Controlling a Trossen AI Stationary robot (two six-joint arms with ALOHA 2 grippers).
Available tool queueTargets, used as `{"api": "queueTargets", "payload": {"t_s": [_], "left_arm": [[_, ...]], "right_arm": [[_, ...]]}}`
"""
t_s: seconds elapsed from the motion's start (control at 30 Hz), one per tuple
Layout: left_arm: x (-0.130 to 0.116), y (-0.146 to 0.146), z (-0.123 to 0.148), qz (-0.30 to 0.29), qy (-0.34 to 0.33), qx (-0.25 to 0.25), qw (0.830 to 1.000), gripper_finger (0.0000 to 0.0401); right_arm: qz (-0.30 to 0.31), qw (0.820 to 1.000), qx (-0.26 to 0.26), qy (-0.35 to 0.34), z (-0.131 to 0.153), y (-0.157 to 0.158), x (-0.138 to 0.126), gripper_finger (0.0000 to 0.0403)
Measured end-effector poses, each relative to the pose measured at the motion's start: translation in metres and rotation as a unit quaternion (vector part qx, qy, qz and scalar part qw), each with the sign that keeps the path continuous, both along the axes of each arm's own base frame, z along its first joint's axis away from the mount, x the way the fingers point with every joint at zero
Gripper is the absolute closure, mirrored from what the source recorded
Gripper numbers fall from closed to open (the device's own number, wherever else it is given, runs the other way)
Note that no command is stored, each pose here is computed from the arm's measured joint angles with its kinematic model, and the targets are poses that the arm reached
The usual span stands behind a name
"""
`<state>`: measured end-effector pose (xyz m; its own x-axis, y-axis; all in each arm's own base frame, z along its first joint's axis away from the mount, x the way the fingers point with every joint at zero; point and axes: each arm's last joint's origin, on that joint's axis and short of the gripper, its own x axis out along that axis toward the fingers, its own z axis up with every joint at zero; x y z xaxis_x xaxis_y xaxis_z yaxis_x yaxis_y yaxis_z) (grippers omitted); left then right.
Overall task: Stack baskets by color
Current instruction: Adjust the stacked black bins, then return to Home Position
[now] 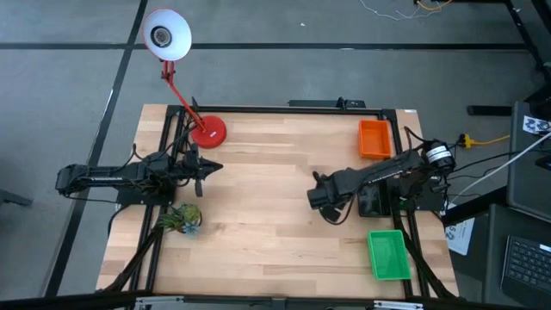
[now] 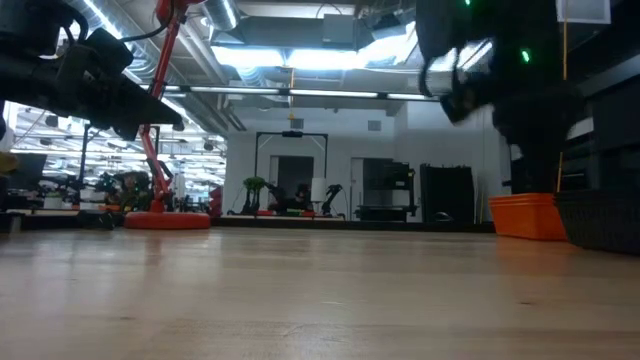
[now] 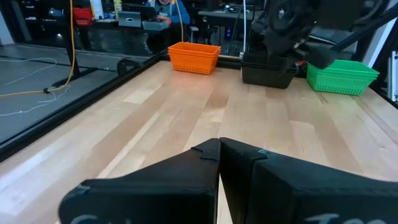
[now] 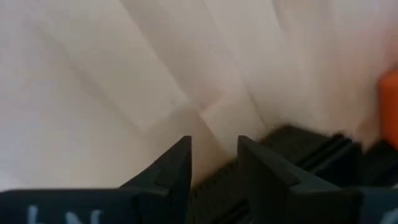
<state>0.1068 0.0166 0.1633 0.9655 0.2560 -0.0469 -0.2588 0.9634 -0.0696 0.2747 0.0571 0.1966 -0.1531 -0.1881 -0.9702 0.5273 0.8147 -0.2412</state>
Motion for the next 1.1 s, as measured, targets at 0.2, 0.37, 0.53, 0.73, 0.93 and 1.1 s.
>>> {"api": "queueTargets", "payload": {"t_s": [0.2, 0.37, 0.53, 0.73, 0.93, 1.1], "left_arm": [[0.0, 0.0, 0.0, 0.0, 0.0, 0.003, 1.0, 0.0401], [0.0, 0.0, 0.0, 0.0, 0.002, 0.013, 1.0, 0.0401], [0.0, 0.0, 0.0, 0.0, 0.001, 0.013, 1.0, 0.0401], [0.0, 0.0, 0.001, 0.0, 0.0, 0.014, 1.0, 0.0401], [0.0, 0.0, 0.001, 0.0, 0.0, 0.014, 1.0, 0.0401], [0.0, 0.0, 0.001, 0.0, 0.0, 0.014, 1.0, 0.0401]], "right_arm": [[-0.069, 0.994, 0.029, 0.08, -0.033, -0.002, -0.029, 0.0275], [-0.087, 0.992, 0.016, 0.089, -0.045, -0.001, -0.039, 0.0275], [-0.089, 0.992, 0.006, 0.085, -0.044, -0.001, -0.039, 0.0275], [-0.047, 0.998, -0.003, 0.041, -0.032, 0.004, -0.028, 0.0275], [0.06, 0.994, -0.074, -0.058, -0.001, 0.014, -0.03, 0.0275], [0.114, 0.96, -0.061, -0.248, 0.014, 0.02, -0.044, 0.0275]]}}
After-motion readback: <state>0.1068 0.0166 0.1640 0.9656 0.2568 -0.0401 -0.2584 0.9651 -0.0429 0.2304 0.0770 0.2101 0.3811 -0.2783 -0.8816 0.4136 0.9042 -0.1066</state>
